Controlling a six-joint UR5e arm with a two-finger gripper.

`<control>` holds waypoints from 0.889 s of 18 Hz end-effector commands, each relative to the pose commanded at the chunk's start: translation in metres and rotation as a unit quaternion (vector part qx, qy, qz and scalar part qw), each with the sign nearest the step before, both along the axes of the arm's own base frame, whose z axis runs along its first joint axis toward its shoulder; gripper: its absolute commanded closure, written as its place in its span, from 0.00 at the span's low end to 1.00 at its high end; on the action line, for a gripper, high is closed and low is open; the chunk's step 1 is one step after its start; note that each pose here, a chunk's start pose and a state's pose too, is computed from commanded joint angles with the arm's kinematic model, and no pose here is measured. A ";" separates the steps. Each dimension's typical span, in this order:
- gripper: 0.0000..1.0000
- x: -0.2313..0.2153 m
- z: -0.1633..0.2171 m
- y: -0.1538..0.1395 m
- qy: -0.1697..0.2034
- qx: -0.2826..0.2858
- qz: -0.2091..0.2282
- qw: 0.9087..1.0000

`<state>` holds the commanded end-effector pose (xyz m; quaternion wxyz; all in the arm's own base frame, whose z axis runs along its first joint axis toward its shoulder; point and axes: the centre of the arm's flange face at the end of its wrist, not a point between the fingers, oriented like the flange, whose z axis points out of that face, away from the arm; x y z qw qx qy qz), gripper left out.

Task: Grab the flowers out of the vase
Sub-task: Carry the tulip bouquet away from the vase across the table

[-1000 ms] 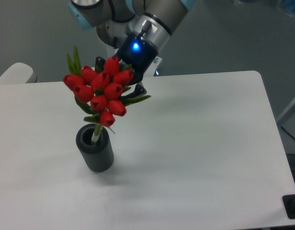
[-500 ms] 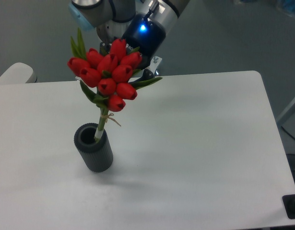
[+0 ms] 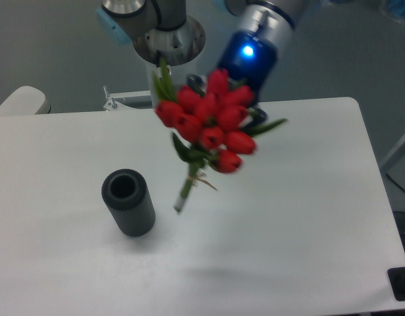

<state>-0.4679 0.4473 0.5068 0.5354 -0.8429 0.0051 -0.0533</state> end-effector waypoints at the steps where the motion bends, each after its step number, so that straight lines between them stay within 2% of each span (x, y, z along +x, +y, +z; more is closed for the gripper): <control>1: 0.72 -0.014 -0.010 0.001 0.000 -0.009 0.008 1.000; 5: 0.72 -0.049 -0.045 0.008 0.022 -0.047 0.020 0.998; 10: 0.72 -0.087 -0.057 0.014 0.039 -0.053 0.025 0.998; 16: 0.72 -0.105 -0.075 0.000 0.055 -0.057 0.022 0.997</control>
